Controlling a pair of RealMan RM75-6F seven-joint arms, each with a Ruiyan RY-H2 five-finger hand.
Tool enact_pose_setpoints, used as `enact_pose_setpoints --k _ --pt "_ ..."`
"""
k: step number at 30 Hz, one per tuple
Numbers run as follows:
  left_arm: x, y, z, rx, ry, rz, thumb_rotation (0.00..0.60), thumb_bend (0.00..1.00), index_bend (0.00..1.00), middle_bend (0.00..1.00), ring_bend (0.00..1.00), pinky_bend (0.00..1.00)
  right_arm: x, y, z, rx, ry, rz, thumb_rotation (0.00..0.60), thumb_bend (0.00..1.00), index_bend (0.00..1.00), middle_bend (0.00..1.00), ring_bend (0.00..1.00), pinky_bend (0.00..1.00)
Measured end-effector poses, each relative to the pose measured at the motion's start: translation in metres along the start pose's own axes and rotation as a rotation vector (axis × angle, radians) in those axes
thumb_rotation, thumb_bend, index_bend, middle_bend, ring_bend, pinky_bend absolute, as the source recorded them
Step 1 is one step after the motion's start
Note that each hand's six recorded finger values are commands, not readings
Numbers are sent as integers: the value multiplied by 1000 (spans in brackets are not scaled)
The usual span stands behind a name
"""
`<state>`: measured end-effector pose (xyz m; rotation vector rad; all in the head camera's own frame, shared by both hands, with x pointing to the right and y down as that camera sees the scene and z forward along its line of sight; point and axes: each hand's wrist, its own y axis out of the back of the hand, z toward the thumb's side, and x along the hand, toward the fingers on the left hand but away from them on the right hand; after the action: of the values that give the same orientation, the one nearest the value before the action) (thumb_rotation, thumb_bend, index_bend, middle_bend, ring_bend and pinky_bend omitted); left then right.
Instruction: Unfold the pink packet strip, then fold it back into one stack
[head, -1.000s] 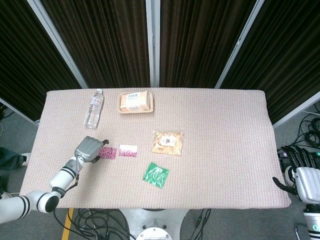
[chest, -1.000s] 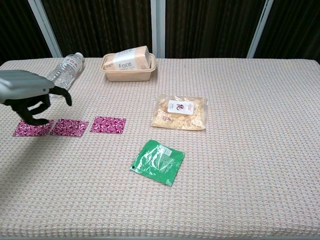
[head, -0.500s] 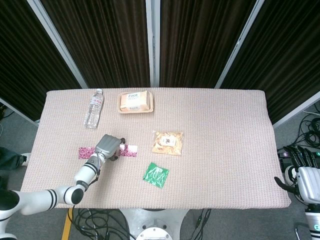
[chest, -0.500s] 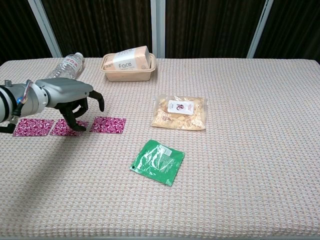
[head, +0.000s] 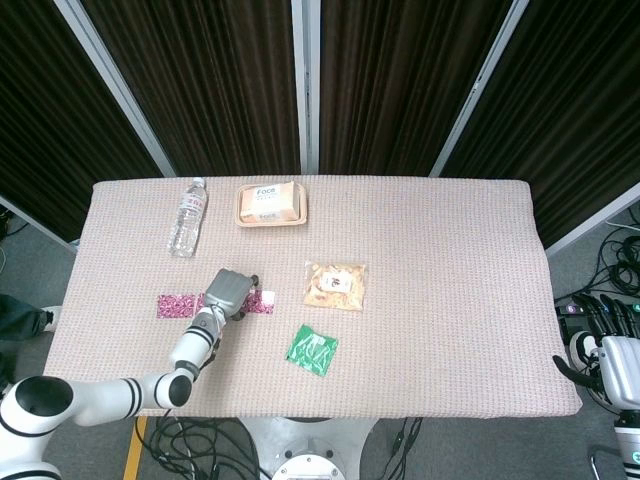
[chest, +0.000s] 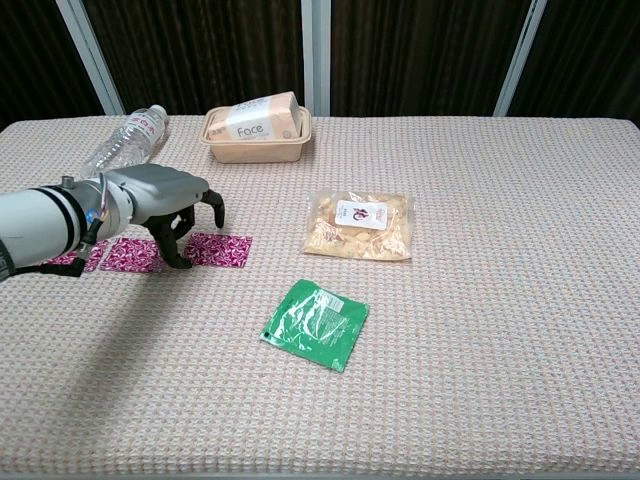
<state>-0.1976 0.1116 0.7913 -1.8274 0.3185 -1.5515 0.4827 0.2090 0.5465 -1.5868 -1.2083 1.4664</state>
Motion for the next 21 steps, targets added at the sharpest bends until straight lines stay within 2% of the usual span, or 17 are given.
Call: enact_pose_setpoints --k 11,21 --pt "3 -2 5 3 7 12 600 244 355 884 826 887 1 0 -2 0 -4 2 599 86 115 118 35 21" --pt "4 -5 5 15 8 19 600 244 411 888 828 886 1 0 -3 1 -10 4 600 88 115 123 35 22"
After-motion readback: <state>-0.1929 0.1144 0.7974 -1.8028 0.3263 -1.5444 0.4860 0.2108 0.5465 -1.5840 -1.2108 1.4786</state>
